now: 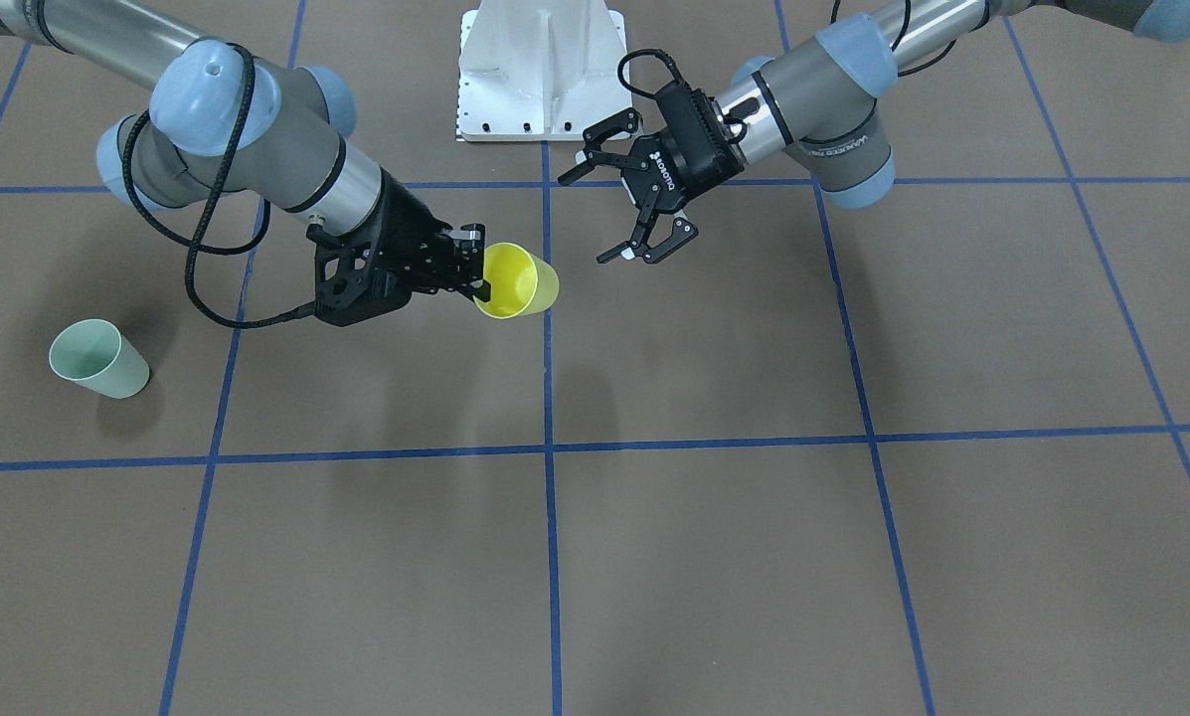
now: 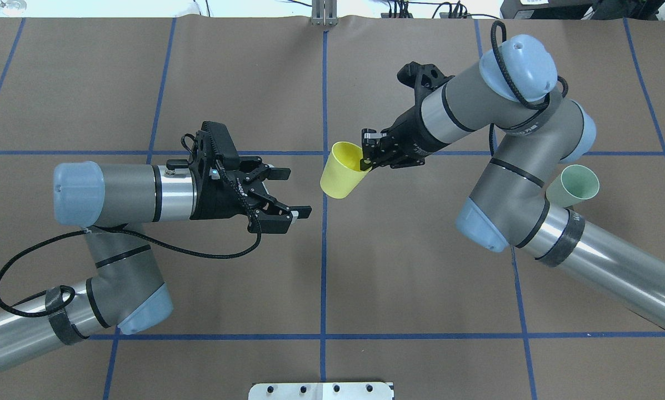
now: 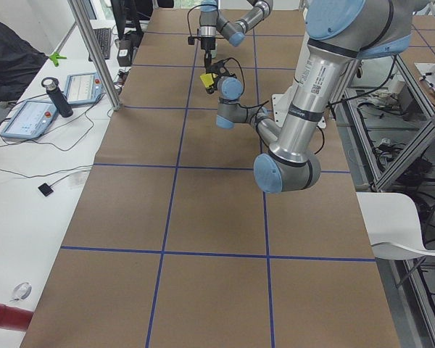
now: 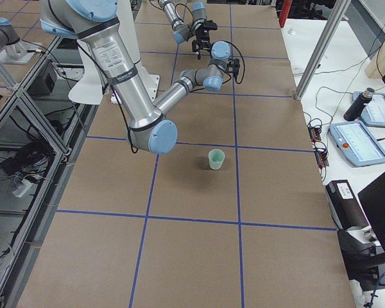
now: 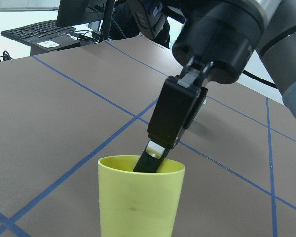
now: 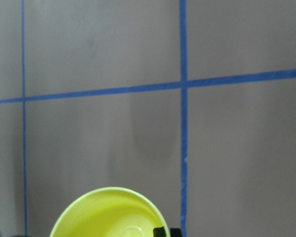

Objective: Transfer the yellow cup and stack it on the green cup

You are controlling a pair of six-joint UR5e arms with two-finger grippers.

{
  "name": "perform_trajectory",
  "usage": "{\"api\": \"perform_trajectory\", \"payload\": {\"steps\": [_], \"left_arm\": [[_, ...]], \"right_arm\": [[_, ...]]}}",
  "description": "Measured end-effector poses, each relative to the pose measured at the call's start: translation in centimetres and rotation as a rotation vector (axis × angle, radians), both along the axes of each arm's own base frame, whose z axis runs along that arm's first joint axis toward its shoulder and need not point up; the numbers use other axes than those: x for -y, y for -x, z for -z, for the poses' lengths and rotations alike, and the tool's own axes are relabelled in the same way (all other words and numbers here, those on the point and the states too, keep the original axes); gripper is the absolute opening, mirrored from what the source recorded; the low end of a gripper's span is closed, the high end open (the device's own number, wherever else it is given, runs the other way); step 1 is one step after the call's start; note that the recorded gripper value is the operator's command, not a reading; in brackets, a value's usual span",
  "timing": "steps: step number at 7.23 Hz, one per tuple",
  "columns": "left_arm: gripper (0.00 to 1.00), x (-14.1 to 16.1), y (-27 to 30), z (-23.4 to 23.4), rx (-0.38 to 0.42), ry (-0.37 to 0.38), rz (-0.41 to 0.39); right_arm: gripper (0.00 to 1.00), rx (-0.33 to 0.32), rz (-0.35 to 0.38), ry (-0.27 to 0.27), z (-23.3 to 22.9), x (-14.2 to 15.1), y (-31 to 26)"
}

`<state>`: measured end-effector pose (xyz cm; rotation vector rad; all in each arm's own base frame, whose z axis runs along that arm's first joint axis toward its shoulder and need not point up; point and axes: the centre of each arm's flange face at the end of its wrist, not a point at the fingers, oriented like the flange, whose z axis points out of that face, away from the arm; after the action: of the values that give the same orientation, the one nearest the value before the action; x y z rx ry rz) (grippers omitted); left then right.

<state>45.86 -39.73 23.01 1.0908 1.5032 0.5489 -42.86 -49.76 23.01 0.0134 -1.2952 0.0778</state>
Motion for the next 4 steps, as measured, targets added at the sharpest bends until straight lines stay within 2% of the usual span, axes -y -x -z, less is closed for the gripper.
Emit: {"api": "perform_trajectory", "payload": {"steps": [2, 4], "left_arm": [[1.00, 0.2, 0.1, -0.1, 0.004, 0.003, 0.006], [1.00, 0.7, 0.1, -0.4, 0.013, 0.010, 0.016]], "right_arm": [[0.00, -0.064, -0.065, 0.029, -2.2, 3.6, -3.9], [0.00, -0.186, -0.096, 0.014, -3.8, 7.0, -9.1]]}}
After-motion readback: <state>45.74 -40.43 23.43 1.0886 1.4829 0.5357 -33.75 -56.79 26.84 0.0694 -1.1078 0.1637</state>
